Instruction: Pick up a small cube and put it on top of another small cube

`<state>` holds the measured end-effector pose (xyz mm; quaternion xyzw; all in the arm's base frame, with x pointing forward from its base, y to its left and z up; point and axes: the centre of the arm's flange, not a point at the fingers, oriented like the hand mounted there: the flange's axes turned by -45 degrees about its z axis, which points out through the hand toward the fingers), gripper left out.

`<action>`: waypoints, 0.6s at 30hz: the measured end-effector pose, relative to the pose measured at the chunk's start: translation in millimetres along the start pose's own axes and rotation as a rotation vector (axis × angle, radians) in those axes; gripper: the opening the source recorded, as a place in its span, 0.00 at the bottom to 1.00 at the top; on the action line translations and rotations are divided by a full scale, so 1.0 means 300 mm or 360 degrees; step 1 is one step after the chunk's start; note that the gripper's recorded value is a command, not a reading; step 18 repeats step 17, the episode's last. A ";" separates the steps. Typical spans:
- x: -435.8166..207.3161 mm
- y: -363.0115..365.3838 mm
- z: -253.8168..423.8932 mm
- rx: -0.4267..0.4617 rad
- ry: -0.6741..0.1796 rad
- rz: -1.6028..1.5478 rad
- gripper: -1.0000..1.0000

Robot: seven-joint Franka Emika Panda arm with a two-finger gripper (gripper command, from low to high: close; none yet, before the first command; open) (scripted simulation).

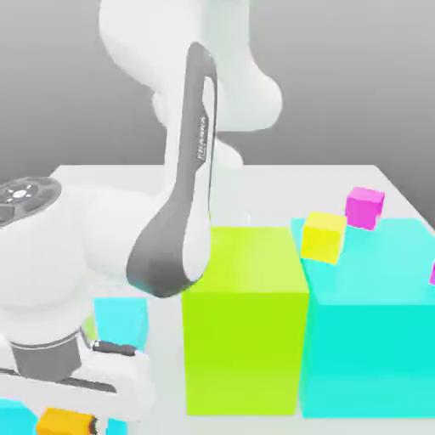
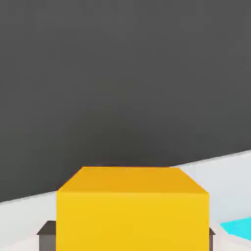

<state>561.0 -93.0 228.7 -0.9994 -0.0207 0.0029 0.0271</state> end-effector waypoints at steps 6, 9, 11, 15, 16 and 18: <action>0.012 -0.509 -0.209 0.0077 -0.0026 -0.0818 0.00; -0.050 -0.758 -0.325 0.0077 -0.0036 -0.1240 0.00; -0.133 -0.976 -0.406 0.0060 -0.0046 -0.1582 0.00; -0.363 -1.373 -0.504 -0.0019 -0.0064 -0.2314 0.00; -0.415 -1.439 -0.480 -0.0043 -0.0066 -0.2463 1.00; -0.428 -1.457 -0.479 -0.0042 -0.0067 -0.2483 1.00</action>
